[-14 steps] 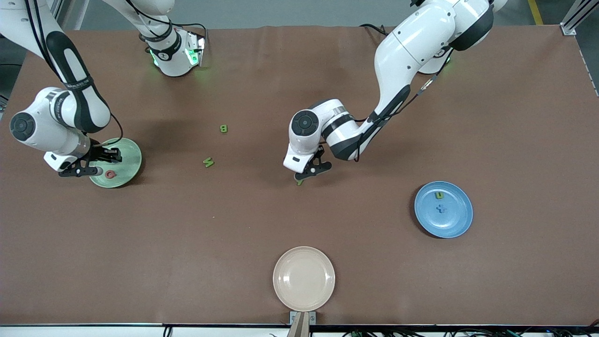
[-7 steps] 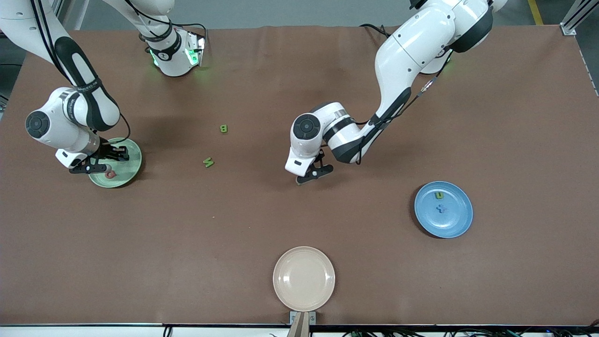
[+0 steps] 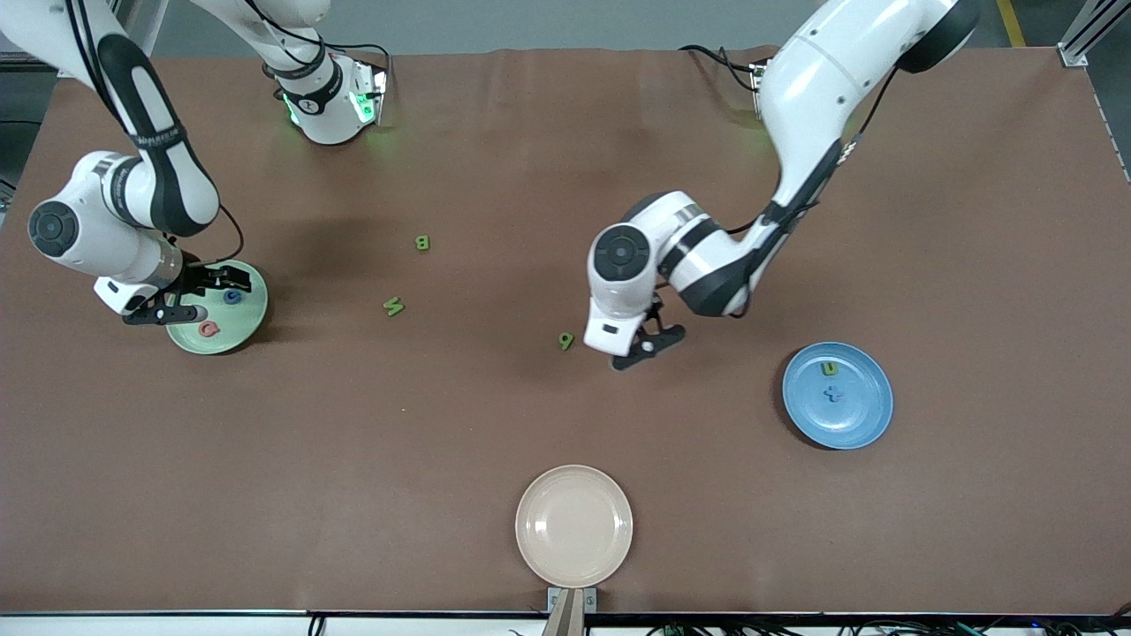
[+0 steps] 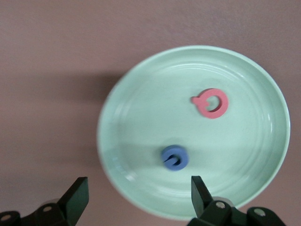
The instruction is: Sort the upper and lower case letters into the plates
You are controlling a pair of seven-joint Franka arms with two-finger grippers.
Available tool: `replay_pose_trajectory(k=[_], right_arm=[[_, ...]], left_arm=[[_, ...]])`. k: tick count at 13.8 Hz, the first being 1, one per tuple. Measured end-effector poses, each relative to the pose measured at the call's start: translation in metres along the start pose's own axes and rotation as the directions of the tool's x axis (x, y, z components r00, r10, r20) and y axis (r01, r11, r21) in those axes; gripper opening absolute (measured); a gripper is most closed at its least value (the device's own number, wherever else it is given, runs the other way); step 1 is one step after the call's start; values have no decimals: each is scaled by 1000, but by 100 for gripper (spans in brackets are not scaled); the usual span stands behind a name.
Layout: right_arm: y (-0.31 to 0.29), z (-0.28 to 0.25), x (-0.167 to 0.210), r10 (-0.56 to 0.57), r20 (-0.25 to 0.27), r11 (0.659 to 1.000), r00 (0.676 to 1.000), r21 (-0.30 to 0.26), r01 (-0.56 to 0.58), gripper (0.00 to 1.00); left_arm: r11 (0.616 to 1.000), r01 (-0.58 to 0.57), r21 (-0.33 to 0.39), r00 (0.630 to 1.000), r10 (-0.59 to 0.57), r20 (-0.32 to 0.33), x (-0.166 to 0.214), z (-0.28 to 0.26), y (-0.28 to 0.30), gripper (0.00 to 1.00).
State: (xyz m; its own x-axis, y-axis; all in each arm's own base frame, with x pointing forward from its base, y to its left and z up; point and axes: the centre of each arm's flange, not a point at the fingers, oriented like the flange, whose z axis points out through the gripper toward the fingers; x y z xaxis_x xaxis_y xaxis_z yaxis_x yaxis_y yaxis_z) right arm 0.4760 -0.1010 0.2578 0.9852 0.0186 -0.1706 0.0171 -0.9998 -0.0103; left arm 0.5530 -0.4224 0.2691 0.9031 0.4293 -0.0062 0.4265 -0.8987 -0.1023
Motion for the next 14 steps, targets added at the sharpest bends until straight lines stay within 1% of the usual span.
replay_pose_trajectory(k=[2, 4, 6, 8, 11, 13, 14], right_arm=[[-54, -31, -3, 66, 6, 998, 998, -20, -66, 97], [-104, -41, -4, 142, -6, 989, 990, -37, -142, 97], [-154, -38, -6, 260, -22, 964, 965, -50, -261, 97], [-202, -34, -10, 387, -55, 920, 920, -47, -390, 97], [-251, -12, -13, 557, -101, 828, 824, -8, -561, 97], [-269, 16, -10, 642, -111, 765, 759, 25, -644, 96], [-275, 31, -8, 668, -109, 743, 736, 37, -669, 96]], left_arm=[[1000, -20, 18, 1000, 20, -7, 45, -10, -39, 27], [997, -62, 38, 998, 62, 3, 88, -7, -81, 27], [992, -113, 52, 993, 112, 23, 129, -1, -125, 27], [987, -151, 58, 988, 148, 48, 164, 8, -167, 27], [981, -183, 58, 980, 178, 85, 206, 24, -225, 27], [979, -192, 64, 978, 186, 94, 230, 40, -260, 27], [978, -194, 70, 978, 187, 91, 239, 50, -274, 27]])
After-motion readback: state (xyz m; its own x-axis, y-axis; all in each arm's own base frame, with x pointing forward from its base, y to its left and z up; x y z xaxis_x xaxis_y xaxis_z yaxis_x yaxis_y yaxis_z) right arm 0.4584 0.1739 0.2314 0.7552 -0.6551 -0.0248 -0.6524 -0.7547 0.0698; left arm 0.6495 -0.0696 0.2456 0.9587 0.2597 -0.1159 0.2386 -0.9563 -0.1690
